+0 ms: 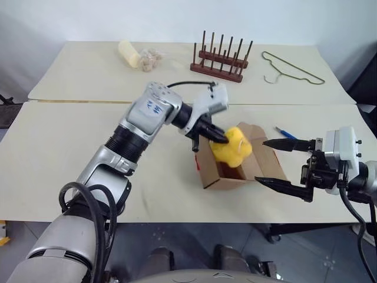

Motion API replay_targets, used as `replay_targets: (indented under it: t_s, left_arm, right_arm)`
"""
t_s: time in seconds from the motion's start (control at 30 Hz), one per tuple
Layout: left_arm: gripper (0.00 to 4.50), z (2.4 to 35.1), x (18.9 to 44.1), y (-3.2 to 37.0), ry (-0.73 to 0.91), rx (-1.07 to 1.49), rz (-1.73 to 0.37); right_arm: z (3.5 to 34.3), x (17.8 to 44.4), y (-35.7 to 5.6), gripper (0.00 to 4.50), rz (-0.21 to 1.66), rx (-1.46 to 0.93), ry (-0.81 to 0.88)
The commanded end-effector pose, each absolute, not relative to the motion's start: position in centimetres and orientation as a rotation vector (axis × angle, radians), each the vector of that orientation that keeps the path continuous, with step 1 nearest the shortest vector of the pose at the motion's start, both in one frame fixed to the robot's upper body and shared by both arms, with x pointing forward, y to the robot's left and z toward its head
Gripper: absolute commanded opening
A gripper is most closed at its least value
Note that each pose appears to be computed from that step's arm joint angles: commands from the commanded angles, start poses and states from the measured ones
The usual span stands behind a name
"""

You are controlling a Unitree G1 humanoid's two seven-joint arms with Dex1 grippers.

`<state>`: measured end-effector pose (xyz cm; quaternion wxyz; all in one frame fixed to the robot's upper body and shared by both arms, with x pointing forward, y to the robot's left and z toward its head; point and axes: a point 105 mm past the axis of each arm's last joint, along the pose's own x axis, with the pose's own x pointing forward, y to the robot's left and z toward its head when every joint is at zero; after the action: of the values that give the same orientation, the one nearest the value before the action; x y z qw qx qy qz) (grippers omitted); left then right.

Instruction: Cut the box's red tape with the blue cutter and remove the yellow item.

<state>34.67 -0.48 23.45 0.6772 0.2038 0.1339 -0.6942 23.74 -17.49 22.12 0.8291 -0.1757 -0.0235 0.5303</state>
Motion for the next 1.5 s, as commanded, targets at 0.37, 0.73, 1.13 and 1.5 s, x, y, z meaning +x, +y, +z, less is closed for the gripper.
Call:
replay_targets:
  t_s: [0.37,0.73,1.13,1.5]
  left_arm:
    - [0.03,28.5,35.6,15.1,-0.213,-0.103,-1.126]
    - [0.03,16.6,30.0,31.5,0.056,0.27,-0.471]
    - [2.89,16.6,26.7,32.1,0.104,0.242,-0.457]
    - [4.47,18.5,21.5,36.6,0.073,0.212,-0.297]
  right_arm:
    - [23.7,24.4,-13.8,4.5,1.174,-0.271,-0.322]
    - [22.7,26.1,-10.8,4.5,1.314,-0.237,-0.379]
    - [22.7,27.0,-12.8,4.5,1.308,-0.282,-0.339]
    - [24.7,26.8,-12.9,4.5,1.348,-0.154,-0.384]
